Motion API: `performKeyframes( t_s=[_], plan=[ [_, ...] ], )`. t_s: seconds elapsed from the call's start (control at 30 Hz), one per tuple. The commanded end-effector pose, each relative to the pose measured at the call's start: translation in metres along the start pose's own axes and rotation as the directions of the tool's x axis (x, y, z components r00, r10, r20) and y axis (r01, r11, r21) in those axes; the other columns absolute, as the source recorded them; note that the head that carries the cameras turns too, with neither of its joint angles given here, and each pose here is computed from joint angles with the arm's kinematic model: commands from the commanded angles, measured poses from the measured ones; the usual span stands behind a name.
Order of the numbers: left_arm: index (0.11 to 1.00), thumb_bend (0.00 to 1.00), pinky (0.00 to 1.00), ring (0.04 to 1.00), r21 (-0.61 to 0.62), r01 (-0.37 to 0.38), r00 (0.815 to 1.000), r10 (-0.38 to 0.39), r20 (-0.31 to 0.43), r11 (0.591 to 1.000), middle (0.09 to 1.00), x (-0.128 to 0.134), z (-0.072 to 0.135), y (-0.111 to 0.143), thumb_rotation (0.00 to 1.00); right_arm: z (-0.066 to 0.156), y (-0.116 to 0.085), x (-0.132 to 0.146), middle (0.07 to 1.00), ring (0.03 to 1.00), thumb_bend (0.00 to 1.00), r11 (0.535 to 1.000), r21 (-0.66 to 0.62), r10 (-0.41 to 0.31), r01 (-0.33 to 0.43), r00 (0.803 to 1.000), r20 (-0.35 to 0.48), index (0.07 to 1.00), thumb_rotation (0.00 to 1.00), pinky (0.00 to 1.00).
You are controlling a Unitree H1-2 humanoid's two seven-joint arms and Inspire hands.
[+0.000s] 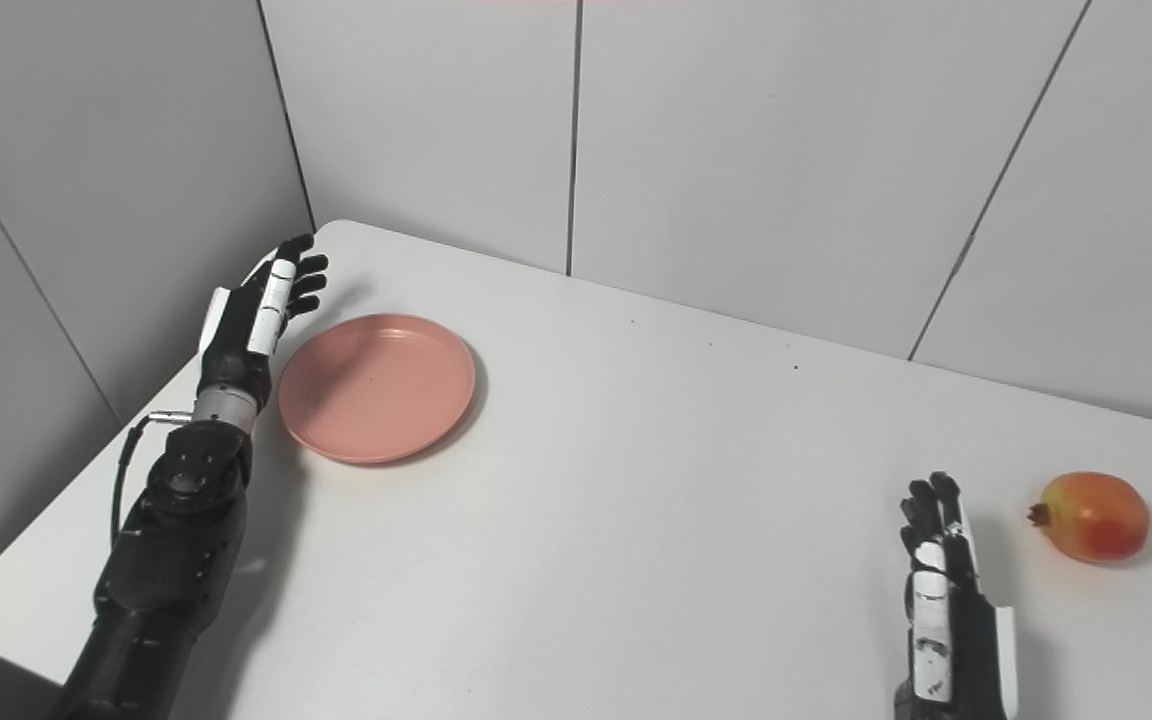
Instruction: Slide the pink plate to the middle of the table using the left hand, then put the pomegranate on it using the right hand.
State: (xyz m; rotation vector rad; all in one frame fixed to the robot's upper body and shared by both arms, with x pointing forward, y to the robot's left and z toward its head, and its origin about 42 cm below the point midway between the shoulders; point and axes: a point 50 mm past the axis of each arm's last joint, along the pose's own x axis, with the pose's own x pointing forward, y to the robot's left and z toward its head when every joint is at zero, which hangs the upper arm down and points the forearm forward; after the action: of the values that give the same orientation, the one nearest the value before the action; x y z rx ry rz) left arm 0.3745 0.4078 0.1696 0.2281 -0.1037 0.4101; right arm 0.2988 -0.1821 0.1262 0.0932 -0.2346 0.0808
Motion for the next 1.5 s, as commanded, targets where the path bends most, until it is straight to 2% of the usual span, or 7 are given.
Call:
performKeyframes(
  t_s=[0.0,0.33,0.53,0.8,0.97,1.3,1.47],
  plan=[
    [0.842,0.74,0.85,0.843,0.007,-0.029,0.996,0.028,0.085,1.0,0.841,0.011,0.017,0.01,1.0,-0.001,-0.003,-0.003,0.934,0.949,0.39,1.0,0.003,0.001,-0.001,1.0,0.016,0.945,0.91,0.99],
    [0.833,0.69,0.87,0.849,-0.038,-0.016,0.999,0.017,0.043,0.999,0.838,0.01,0.004,0.004,1.0,-0.002,-0.003,-0.004,0.937,0.953,0.39,1.0,-0.003,0.002,-0.002,1.0,0.014,0.949,0.94,1.0],
    [0.85,0.7,0.88,0.874,-0.057,0.031,0.999,-0.029,0.019,0.998,0.857,0.009,-0.002,0.004,1.0,-0.002,-0.003,-0.005,0.938,0.951,0.4,1.0,-0.007,0.003,-0.003,1.0,0.015,0.95,0.94,0.99],
    [0.848,0.69,0.86,0.871,-0.079,0.084,0.996,-0.081,0.042,0.993,0.856,0.009,-0.009,0.0,1.0,-0.001,-0.002,-0.005,0.93,0.946,0.4,1.0,-0.005,-0.005,0.005,1.0,0.013,0.945,0.94,0.99],
    [0.848,0.72,0.86,0.858,-0.08,0.104,0.994,-0.1,0.048,0.991,0.854,0.008,-0.004,-0.009,1.0,-0.001,-0.002,-0.004,0.932,0.946,0.39,1.0,0.004,-0.002,0.002,1.0,0.015,0.946,0.93,0.99],
    [0.839,0.68,0.86,0.851,-0.129,0.147,0.989,-0.141,0.053,0.981,0.839,0.002,0.003,-0.028,1.0,0.0,-0.002,-0.004,0.927,0.937,0.38,1.0,-0.008,0.0,0.0,1.0,0.027,0.941,0.93,0.97],
    [0.843,0.69,0.86,0.852,-0.127,0.175,0.984,-0.169,0.054,0.976,0.844,-0.003,0.011,-0.04,1.0,0.0,-0.002,-0.004,0.93,0.942,0.41,1.0,-0.003,-0.001,0.001,1.0,0.018,0.945,0.93,0.98]
  ],
)
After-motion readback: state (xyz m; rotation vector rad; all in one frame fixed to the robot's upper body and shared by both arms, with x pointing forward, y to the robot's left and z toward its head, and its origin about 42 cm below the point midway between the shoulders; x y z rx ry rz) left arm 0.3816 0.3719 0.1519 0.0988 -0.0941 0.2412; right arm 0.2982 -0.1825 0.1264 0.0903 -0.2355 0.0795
